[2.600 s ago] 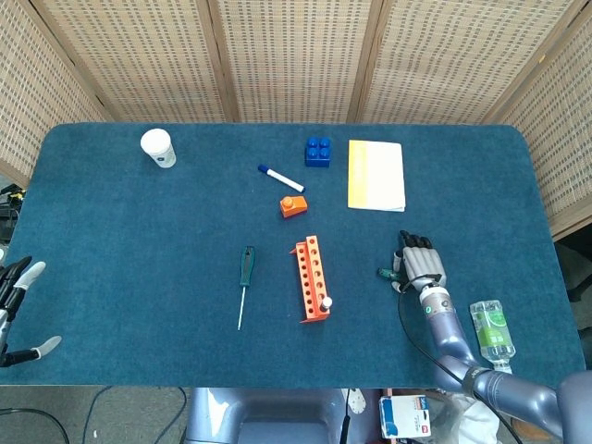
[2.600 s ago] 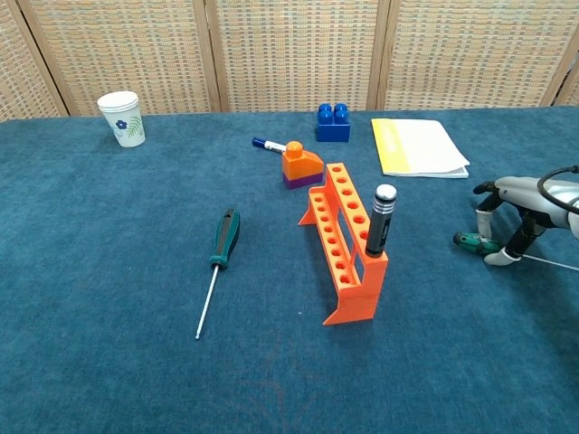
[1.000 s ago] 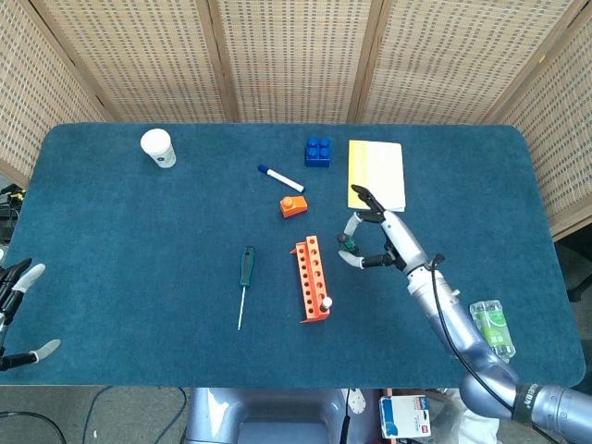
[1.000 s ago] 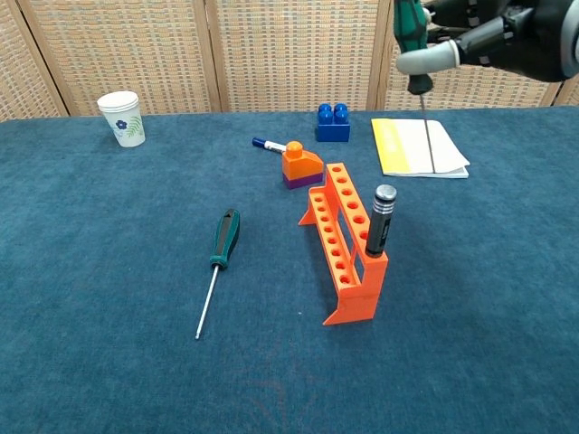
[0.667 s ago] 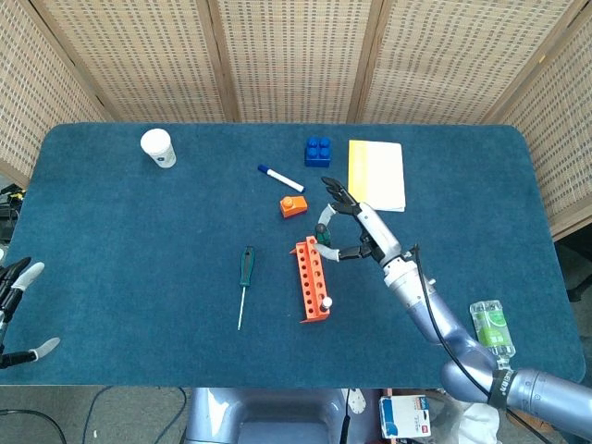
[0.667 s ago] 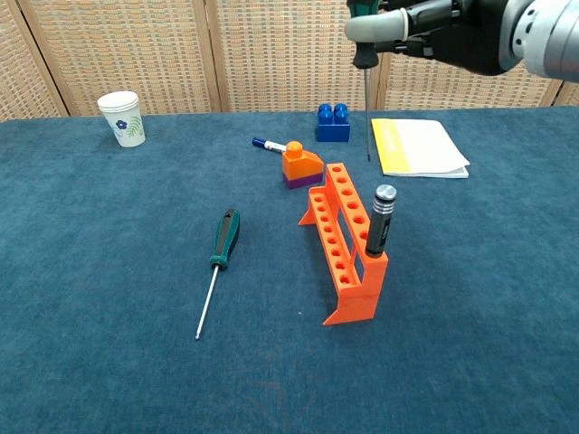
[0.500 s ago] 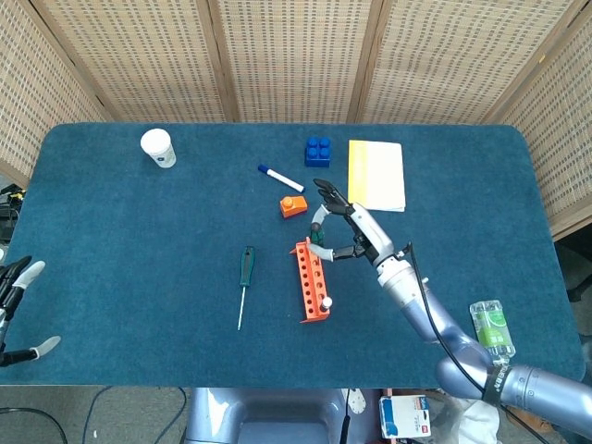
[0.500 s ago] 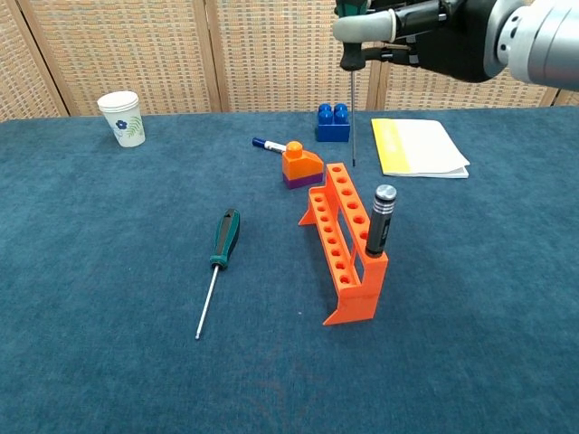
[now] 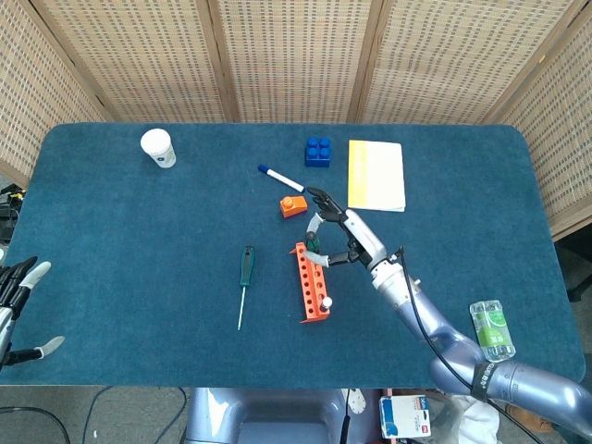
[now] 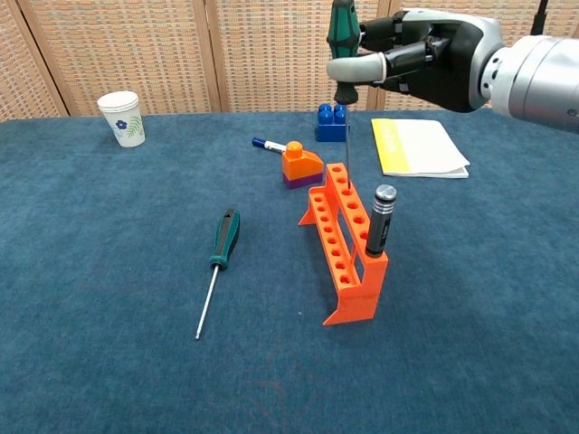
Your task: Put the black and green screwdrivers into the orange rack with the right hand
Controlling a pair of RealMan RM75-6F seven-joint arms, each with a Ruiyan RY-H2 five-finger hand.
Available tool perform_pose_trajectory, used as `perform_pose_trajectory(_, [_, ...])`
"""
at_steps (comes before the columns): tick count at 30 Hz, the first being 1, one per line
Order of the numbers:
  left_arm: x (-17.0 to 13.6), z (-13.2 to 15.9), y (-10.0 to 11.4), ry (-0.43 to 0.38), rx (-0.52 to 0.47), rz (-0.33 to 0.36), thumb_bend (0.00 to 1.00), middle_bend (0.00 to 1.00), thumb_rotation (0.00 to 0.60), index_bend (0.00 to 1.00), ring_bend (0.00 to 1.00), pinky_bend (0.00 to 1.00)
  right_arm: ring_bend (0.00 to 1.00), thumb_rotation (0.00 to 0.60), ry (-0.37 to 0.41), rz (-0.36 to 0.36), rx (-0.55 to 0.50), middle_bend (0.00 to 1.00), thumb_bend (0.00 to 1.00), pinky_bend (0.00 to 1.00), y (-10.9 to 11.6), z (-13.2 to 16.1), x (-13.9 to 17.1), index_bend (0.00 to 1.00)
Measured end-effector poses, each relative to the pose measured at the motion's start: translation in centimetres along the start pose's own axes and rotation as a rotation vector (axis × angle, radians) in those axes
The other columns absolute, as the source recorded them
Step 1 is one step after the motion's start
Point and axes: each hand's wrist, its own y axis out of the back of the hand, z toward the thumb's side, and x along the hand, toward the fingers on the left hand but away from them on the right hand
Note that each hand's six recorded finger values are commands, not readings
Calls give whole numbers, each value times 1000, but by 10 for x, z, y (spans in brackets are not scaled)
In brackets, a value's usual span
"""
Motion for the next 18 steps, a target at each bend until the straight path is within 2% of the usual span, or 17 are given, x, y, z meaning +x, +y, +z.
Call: perform_pose_trajectory(18, [1, 1, -2, 3, 5, -3, 0, 0, 600, 0, 0, 0, 0, 600, -15, 5, 10, 1, 436, 24, 2, -15, 2, 662])
